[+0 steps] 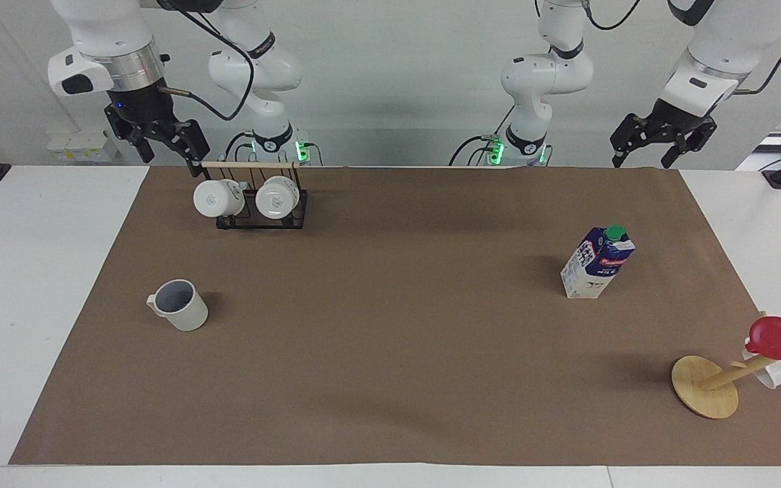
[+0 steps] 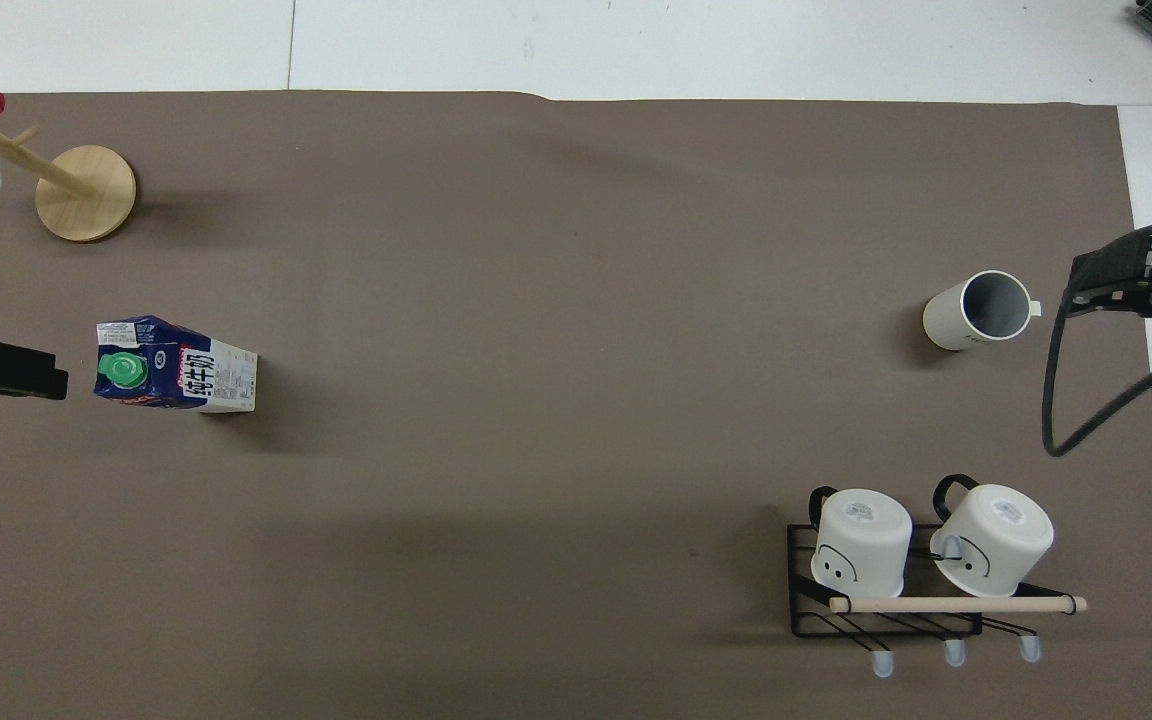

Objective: Place cup and milk on table

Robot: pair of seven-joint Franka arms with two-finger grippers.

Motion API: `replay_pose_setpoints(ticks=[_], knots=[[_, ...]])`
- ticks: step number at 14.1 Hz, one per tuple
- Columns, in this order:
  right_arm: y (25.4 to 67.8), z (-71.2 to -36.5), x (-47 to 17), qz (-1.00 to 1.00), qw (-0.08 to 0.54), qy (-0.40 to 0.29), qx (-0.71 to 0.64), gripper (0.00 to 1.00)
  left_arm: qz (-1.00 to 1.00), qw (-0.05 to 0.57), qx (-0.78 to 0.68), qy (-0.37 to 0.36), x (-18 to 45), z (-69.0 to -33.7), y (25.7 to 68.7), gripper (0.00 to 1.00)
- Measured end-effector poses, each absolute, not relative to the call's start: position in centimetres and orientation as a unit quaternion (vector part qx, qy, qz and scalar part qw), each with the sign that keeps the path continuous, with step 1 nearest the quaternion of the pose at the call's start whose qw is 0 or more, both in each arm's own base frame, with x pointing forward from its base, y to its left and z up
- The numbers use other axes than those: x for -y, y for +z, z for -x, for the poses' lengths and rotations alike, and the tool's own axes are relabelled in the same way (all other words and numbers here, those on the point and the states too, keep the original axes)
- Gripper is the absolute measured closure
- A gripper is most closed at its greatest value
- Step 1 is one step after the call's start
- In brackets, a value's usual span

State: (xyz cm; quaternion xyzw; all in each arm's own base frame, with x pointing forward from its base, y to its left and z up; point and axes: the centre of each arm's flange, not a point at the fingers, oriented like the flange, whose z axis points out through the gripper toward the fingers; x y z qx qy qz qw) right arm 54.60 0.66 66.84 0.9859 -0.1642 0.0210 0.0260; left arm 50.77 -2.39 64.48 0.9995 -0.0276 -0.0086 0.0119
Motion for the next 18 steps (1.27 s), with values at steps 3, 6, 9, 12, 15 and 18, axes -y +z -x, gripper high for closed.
replay_pose_setpoints(ticks=[3, 6, 9, 12, 15, 18], knots=[[66.84, -54.6, -0.65, -0.986, 0.026, 0.021, 0.164, 0.0, -1.0, 0.012, 0.028, -0.009, 2.39, -50.77, 64.48, 0.0], [66.84, -54.6, -0.65, -0.986, 0.026, 0.021, 0.164, 0.0, -1.0, 0.012, 0.028, -0.009, 2.39, -50.77, 64.48, 0.0], [66.98, -54.76, -0.67, -0.986, 0.025, 0.029, 0.164, 0.0, -1.0, 0.012, 0.028, -0.009, 2.39, -50.77, 64.48, 0.0], [67.05, -54.84, -0.68, -0.987, 0.024, 0.032, 0.155, 0.0, -1.0, 0.012, 0.028, -0.009, 2.39, -50.77, 64.48, 0.0], [67.03, -54.85, -0.68, -0.988, 0.024, 0.032, 0.152, 0.0, -1.0, 0.012, 0.028, -0.009, 2.39, -50.77, 64.48, 0.0], [67.06, -54.91, -0.68, -0.988, 0.024, 0.034, 0.152, 0.0, -1.0, 0.012, 0.028, -0.009, 2.39, -50.77, 64.48, 0.0]])
